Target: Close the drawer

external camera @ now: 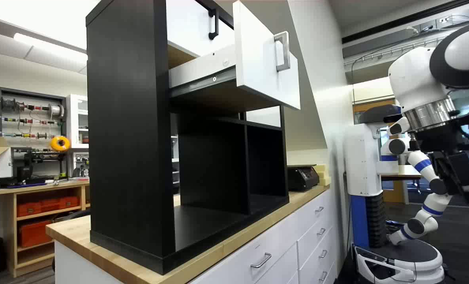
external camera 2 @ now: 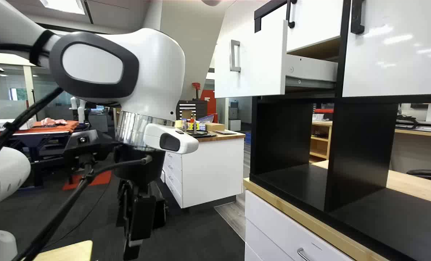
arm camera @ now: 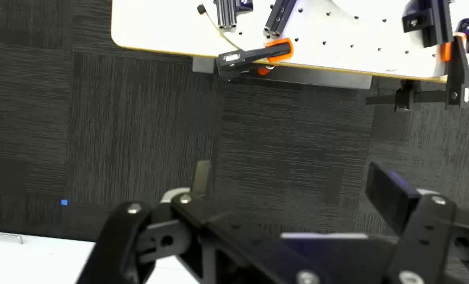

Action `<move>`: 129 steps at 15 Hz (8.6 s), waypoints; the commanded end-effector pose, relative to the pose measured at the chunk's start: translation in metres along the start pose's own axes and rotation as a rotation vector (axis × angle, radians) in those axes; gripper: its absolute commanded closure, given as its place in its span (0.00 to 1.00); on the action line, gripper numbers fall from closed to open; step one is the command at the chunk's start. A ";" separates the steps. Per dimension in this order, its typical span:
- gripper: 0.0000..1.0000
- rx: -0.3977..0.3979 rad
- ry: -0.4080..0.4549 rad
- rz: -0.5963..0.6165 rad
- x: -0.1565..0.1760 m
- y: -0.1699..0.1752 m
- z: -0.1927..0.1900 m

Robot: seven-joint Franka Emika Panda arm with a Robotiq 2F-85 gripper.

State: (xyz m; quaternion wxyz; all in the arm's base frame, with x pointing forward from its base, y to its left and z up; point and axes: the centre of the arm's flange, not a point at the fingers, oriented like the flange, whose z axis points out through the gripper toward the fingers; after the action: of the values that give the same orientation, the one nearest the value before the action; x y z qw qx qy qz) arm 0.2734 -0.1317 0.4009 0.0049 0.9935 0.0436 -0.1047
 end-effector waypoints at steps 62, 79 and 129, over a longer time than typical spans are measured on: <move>0.00 -0.140 0.868 0.026 0.103 -0.153 -0.284; 0.00 -0.152 0.915 0.005 0.096 -0.154 -0.298; 0.96 -0.122 1.310 0.050 0.196 -0.125 -0.382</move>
State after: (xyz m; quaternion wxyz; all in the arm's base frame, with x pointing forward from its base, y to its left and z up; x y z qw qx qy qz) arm 0.5030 0.0308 0.7337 0.0403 0.8556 0.0413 0.5145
